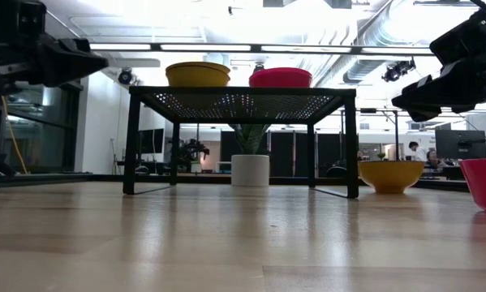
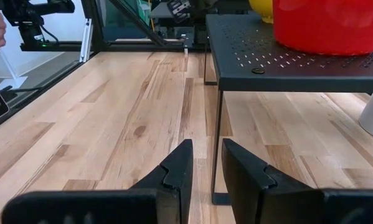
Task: Pick & Place Mini bowls
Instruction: Stack the red bowl on the red bowls on the shelf
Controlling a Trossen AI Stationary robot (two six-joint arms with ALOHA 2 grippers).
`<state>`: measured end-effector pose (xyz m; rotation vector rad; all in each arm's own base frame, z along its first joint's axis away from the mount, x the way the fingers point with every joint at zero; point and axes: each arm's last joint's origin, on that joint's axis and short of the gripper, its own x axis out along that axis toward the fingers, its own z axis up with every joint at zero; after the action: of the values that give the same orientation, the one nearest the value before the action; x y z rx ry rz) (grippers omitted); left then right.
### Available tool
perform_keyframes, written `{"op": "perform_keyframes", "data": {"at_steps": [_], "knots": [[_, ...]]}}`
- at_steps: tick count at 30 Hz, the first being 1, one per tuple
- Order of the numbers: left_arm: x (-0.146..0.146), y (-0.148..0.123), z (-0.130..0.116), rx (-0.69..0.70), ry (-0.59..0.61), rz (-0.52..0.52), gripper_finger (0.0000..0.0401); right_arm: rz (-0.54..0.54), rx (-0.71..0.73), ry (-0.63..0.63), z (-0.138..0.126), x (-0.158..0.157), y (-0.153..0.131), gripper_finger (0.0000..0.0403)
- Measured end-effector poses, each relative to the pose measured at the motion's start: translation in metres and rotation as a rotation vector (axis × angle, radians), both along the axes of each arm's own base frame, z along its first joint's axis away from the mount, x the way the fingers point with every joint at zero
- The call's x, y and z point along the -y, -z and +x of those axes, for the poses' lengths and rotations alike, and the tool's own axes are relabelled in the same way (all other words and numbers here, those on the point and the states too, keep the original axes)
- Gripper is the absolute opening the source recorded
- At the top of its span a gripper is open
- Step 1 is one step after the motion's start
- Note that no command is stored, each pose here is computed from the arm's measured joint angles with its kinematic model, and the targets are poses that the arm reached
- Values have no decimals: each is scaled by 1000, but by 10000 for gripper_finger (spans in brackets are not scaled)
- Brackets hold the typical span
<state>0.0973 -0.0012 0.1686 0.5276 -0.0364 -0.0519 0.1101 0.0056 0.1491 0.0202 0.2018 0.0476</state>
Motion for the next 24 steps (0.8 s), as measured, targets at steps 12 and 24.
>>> {"op": "perform_keyframes", "data": {"at_steps": [12,24], "knots": [[-1,1,0,-8,-33,-32,0,0,0,0,0,0,0,73],[-1,1,0,-11,-49,-32,0,0,0,0,0,0,0,73]]}}
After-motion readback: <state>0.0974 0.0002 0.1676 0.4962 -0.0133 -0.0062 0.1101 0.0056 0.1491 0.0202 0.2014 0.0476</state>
